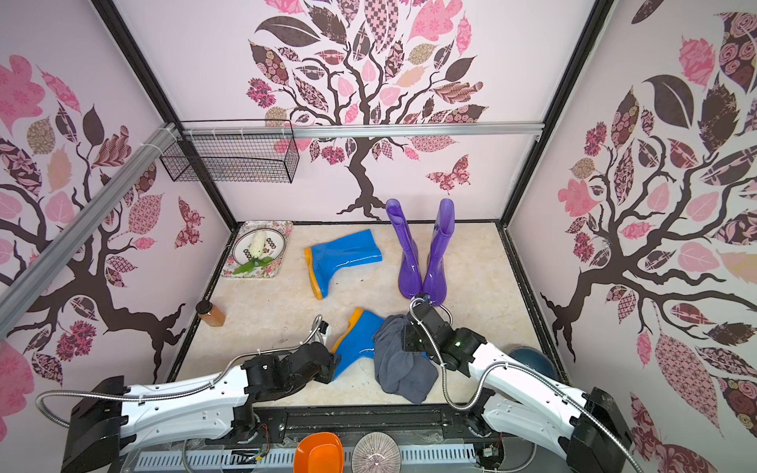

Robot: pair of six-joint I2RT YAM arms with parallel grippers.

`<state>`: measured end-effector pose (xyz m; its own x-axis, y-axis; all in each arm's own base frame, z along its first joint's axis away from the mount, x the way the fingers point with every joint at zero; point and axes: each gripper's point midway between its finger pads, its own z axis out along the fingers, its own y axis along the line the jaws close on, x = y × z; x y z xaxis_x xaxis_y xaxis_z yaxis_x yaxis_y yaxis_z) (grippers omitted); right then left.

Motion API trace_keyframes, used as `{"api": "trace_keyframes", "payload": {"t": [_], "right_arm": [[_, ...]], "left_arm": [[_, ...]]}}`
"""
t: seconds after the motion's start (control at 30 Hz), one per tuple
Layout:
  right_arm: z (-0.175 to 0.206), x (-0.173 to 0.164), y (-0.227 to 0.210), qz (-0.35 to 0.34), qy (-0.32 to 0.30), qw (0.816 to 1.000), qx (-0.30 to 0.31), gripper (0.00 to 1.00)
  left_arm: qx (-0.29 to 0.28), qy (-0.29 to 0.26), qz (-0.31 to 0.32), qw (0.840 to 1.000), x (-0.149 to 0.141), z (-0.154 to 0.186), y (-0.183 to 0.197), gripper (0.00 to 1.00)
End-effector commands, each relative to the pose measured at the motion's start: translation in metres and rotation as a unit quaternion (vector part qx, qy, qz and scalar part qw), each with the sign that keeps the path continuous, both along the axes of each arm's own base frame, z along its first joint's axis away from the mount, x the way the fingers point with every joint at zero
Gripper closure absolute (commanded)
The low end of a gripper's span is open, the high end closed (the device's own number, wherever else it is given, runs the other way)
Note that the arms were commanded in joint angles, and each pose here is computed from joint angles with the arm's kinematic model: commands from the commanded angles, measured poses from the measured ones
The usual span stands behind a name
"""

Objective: Wipe the rubber boots with a cloth
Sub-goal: Wipe the dirt off the rubber boot.

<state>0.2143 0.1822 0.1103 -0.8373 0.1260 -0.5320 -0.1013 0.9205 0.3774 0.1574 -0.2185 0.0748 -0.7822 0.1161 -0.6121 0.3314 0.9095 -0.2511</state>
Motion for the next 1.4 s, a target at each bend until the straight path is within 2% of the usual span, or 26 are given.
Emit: {"api": "trace_keyframes", "payload": {"t": [0.0, 0.07, 0.1, 0.17, 0.23, 0.43, 0.53, 0.63, 0.7, 0.77, 0.83, 0.9, 1.0, 1.03, 1.17, 1.3, 1.37], "right_arm": [[-0.03, -0.003, -0.014, -0.037, 0.028, 0.999, -0.025, 1.0], [-0.046, -0.006, -0.012, -0.036, 0.047, 0.998, -0.028, 1.0], [-0.05, -0.006, -0.008, -0.031, 0.052, 0.998, -0.021, 1.0], [-0.05, -0.008, 0.014, 0.011, 0.053, 0.998, 0.022, 1.0], [-0.04, -0.013, 0.049, 0.08, 0.055, 0.992, 0.08, 1.0], [-0.017, -0.026, 0.134, 0.209, 0.056, 0.969, 0.121, 1.0], [-0.006, -0.031, 0.178, 0.254, 0.057, 0.952, 0.158, 1.0], [0.006, -0.017, 0.202, 0.258, 0.039, 0.95, 0.174, 1.0], [0.003, -0.001, 0.202, 0.239, 0.029, 0.958, 0.158, 1.0], [-0.012, 0.017, 0.18, 0.187, 0.048, 0.97, 0.149, 1.0], [-0.042, 0.039, 0.129, 0.09, 0.071, 0.983, 0.146, 1.0], [-0.062, 0.056, 0.086, 0.039, 0.078, 0.987, 0.137, 1.0], [-0.064, 0.072, 0.066, 0.06, 0.054, 0.996, 0.037, 1.0], [-0.061, 0.075, 0.067, 0.066, 0.052, 0.996, 0.029, 1.0], [-0.039, 0.062, 0.111, 0.138, 0.057, 0.984, 0.097, 1.0], [-0.009, 0.032, 0.171, 0.236, 0.0, 0.968, 0.088, 1.0], [-0.013, 0.039, 0.175, 0.221, 0.018, 0.969, 0.106, 1.0]], "left_arm": [[0.021, 0.035, -0.007, 0.999, -0.015, -0.02, 0.014, 0.61], [0.021, 0.038, -0.013, 0.999, -0.019, -0.021, 0.017, 0.66], [0.02, 0.038, -0.012, 0.999, -0.02, -0.022, 0.018, 0.74], [0.011, 0.036, -0.016, 0.999, -0.022, -0.024, 0.02, 0.82], [0.005, 0.035, -0.015, 0.999, -0.023, -0.025, 0.021, 0.86], [-0.021, 0.037, -0.027, 0.999, -0.024, -0.026, 0.01, 0.94], [-0.023, 0.042, -0.037, 0.998, -0.025, -0.029, 0.003, 0.98], [-0.022, 0.041, -0.039, 0.998, -0.025, -0.032, 0.002, 0.99], [-0.019, 0.04, -0.037, 0.998, -0.025, -0.036, 0.003, 1.0], [-0.012, 0.037, -0.028, 0.999, -0.023, -0.037, 0.007, 1.0], [-0.014, 0.034, -0.029, 0.999, -0.023, -0.038, 0.007, 1.0], [-0.018, 0.03, -0.034, 0.999, -0.023, -0.038, 0.005, 1.0], [-0.02, 0.029, -0.043, 0.998, -0.024, -0.04, 0.003, 1.0], [-0.016, 0.029, -0.045, 0.998, -0.024, -0.042, 0.004, 1.0], [-0.013, 0.035, -0.054, 0.998, -0.027, -0.045, 0.004, 1.0], [-0.026, 0.033, -0.052, 0.998, -0.028, -0.044, 0.005, 1.0], [-0.031, 0.033, -0.054, 0.998, -0.029, -0.042, 0.005, 1.0]]}}
